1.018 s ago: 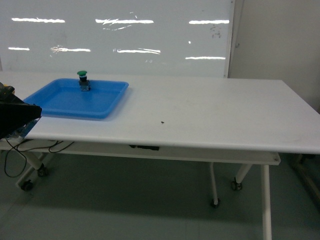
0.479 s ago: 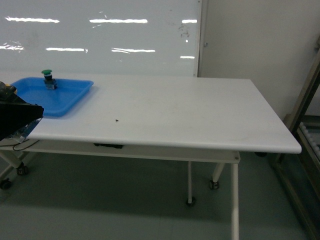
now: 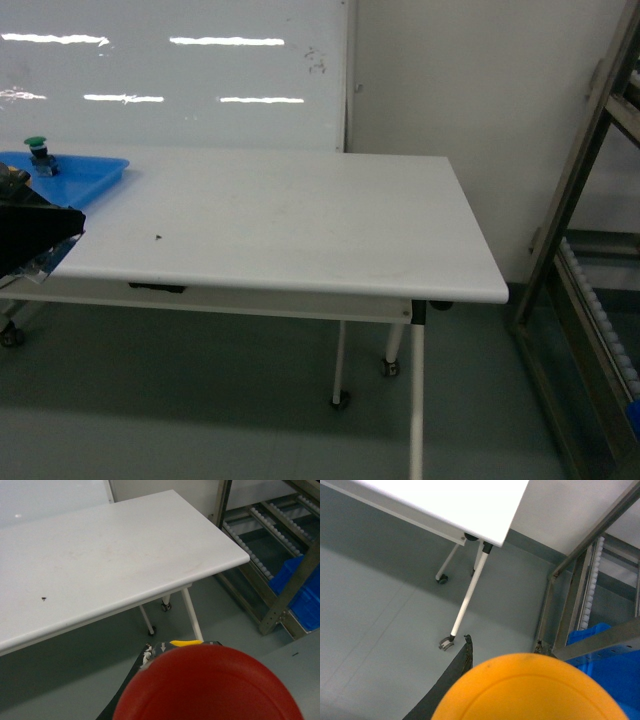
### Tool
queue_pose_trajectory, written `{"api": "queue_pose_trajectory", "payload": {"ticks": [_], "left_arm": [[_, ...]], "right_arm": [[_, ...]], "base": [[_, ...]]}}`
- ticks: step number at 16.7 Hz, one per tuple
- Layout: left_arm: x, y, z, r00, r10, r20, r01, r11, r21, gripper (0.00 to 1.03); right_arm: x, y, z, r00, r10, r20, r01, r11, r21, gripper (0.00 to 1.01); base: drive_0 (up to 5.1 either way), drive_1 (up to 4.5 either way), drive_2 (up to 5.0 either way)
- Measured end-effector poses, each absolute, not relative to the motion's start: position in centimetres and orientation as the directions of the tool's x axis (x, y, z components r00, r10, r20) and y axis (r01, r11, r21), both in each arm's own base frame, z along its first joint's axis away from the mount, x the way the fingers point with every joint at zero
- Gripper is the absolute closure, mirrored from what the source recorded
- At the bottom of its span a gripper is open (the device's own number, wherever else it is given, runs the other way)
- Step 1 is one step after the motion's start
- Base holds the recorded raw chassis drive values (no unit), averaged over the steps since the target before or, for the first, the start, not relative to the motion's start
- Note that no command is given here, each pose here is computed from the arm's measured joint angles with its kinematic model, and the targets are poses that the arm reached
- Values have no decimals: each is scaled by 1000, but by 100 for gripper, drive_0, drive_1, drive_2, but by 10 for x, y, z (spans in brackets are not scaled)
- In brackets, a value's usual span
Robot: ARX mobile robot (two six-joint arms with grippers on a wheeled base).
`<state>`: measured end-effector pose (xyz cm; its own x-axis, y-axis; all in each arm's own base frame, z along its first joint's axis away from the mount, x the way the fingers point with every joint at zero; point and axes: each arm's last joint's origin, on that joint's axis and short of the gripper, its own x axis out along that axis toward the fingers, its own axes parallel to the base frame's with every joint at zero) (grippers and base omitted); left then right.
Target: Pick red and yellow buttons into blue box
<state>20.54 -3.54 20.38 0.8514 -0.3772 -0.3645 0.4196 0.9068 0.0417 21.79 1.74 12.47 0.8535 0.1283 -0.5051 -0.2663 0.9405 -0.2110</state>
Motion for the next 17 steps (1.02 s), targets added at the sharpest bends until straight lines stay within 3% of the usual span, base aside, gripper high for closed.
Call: {"api": "queue_pose_trajectory", "payload": {"ticks": [17], "left_arm": [[205,-35,204,851,-378,-364,420,907,42,78]], "right_arm": [[218,17,125,854,128,-505,-266,941,-211,69]], "base": [[490,-247,-247]]}}
